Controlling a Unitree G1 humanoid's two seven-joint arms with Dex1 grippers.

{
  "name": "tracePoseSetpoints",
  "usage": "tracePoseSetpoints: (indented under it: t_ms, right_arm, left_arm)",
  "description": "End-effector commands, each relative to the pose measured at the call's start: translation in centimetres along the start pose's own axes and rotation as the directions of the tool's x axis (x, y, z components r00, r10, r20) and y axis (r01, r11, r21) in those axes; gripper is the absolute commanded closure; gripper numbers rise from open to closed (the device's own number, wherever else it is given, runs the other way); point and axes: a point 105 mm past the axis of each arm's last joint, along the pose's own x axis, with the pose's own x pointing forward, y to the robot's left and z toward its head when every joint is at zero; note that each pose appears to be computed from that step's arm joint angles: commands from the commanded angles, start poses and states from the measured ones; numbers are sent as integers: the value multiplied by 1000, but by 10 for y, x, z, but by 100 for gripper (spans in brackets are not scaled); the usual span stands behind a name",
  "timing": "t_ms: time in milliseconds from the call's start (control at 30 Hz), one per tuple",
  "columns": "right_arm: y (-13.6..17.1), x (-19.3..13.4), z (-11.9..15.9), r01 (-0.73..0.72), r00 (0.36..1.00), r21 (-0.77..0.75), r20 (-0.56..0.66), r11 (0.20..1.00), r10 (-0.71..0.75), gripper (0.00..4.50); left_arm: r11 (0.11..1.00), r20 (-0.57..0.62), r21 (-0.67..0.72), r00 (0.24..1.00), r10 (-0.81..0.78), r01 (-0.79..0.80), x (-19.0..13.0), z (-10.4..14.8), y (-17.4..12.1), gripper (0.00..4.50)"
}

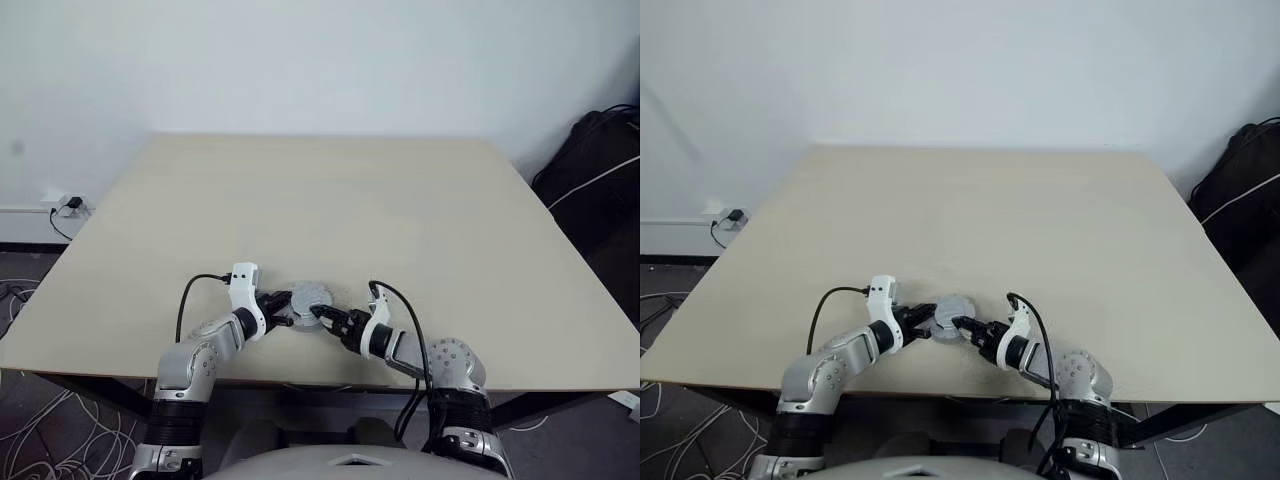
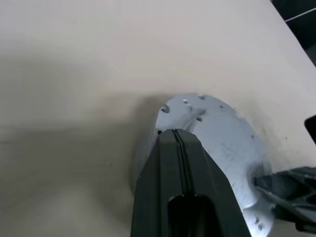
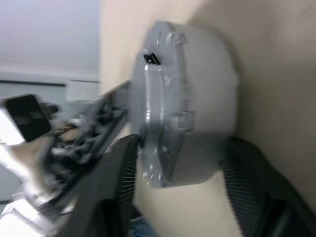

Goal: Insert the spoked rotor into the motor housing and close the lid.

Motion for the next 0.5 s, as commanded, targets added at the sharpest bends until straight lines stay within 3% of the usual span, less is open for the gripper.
tracePoseSetpoints:
  t_ms: [33, 100, 500]
  right_arm:
    - [22, 10, -11, -84, 996, -1, -40, 997, 83, 271]
    - [22, 7, -12, -82, 996, 0, -42, 997, 82, 320]
    - [17, 2, -8, -50, 999, 11, -7, 999, 50, 320]
  left_arm:
    - [998, -27, -1, 997, -70, 70, 6, -7, -19, 450]
    - [998, -26, -2, 997, -69, 69, 6, -7, -19, 450]
    - [997, -4, -12, 997, -78, 78, 5, -6, -21, 450]
